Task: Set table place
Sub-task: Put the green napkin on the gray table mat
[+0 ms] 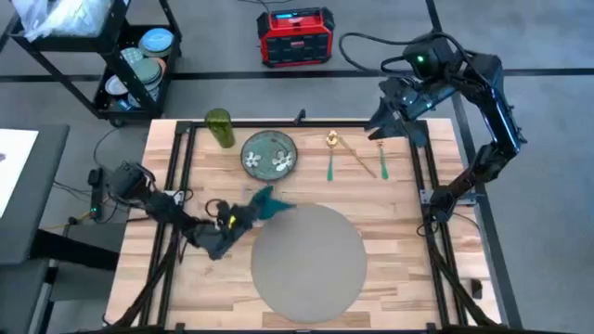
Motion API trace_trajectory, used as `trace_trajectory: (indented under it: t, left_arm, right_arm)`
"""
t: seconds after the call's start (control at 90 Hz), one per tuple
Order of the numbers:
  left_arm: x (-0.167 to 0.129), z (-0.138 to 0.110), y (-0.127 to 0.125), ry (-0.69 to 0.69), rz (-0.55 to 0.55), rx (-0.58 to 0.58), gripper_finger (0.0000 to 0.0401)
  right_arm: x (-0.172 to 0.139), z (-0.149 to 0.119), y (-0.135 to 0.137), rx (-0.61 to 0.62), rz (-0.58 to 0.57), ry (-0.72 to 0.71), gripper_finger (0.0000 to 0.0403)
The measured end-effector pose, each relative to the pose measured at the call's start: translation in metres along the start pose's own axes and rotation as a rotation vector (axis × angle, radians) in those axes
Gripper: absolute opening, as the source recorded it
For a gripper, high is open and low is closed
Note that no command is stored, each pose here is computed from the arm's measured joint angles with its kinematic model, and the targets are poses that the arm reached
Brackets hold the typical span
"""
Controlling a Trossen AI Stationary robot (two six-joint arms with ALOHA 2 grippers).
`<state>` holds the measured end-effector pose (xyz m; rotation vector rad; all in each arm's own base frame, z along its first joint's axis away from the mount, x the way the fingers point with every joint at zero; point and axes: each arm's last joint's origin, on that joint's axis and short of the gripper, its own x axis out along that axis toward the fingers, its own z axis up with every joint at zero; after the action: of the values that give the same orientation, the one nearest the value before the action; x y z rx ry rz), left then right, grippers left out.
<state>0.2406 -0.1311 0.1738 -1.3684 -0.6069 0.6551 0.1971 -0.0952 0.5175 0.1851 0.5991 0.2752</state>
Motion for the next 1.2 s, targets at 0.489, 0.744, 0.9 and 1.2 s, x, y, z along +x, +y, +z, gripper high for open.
trace_trajectory:
  t: [0.489, 0.744, 0.9, 1.2]
  left_arm:
    - [-0.092, -0.028, -0.002, 0.247, -0.014, 0.053, 0.0009]
    - [-0.114, -0.031, 0.001, 0.514, -0.003, -0.005, 0.0005]
    - [-0.115, -0.027, 0.028, 0.628, 0.155, -0.037, 0.0001]
    - [-0.129, -0.019, 0.06, 1.119, 0.855, 0.126, 0.0]
  right_arm:
    - [0.012, 0.002, 0.016, -0.043, 0.075, 0.031, 0.0127]
    - [0.017, 0.003, 0.022, -0.062, 0.074, 0.05, 0.0127]
    - [0.023, 0.001, 0.02, -0.055, 0.02, 0.089, 0.0127]
    - [0.041, -0.006, 0.012, 0.037, 0.042, 0.16, 0.0127]
